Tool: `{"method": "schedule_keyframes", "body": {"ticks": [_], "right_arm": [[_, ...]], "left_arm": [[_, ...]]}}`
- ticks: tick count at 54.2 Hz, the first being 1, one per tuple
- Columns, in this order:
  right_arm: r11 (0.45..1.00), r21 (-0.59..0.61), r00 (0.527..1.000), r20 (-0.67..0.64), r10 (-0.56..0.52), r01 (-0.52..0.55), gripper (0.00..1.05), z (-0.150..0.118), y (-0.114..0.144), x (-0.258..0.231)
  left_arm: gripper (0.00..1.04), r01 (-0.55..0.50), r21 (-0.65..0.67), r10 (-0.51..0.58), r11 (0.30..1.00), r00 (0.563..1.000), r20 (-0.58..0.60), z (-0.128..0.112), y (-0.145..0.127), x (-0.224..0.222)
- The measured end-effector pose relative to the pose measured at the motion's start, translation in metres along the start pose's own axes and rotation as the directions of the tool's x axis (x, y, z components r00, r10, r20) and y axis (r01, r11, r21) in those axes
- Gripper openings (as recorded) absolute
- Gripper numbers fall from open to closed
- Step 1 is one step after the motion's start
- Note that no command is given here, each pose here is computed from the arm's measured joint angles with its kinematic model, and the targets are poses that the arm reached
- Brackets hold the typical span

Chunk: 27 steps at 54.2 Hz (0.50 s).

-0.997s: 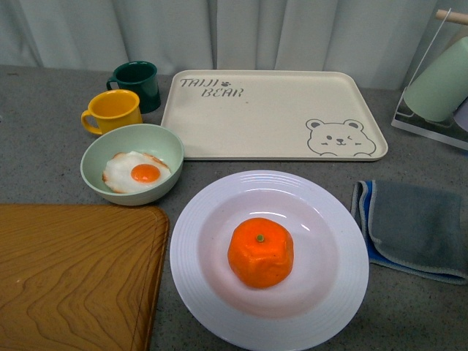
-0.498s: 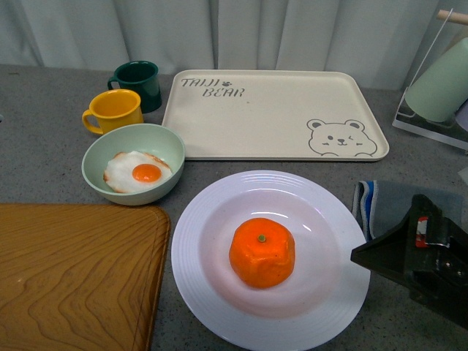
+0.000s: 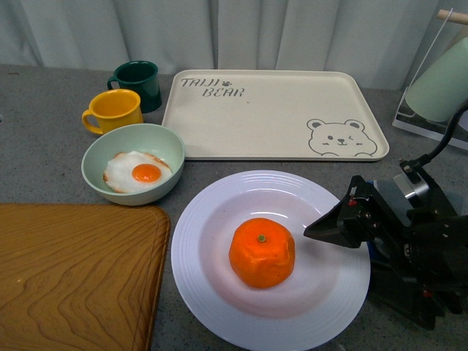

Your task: Place orange and plate with both arms

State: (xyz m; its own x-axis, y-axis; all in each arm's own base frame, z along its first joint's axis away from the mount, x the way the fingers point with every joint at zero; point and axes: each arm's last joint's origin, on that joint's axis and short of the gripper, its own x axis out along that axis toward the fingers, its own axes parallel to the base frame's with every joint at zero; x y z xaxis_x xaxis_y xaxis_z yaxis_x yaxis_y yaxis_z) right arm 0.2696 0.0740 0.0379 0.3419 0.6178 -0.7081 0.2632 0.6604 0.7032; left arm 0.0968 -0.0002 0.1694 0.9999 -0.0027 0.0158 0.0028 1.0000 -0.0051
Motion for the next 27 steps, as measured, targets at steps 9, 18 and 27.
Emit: {"method": "schedule_keyframes", "body": {"ticks": [9, 18, 27], "right_arm": [[0.999, 0.035, 0.999, -0.021, -0.038, 0.038, 0.87, 0.005, 0.000, 0.008], [0.993, 0.064, 0.995, -0.040, -0.096, 0.099, 0.64, 0.007, -0.004, 0.010], [0.981, 0.093, 0.985, -0.058, -0.164, 0.169, 0.35, 0.007, -0.010, 0.008]], "left_arm": [[0.98, 0.000, 0.000, 0.000, 1.000, 1.000, 0.000, 0.000, 0.000, 0.000], [0.98, 0.000, 0.000, 0.000, 1.000, 1.000, 0.000, 0.000, 0.000, 0.000], [0.98, 0.000, 0.000, 0.000, 1.000, 1.000, 0.000, 0.000, 0.000, 0.000]]}}
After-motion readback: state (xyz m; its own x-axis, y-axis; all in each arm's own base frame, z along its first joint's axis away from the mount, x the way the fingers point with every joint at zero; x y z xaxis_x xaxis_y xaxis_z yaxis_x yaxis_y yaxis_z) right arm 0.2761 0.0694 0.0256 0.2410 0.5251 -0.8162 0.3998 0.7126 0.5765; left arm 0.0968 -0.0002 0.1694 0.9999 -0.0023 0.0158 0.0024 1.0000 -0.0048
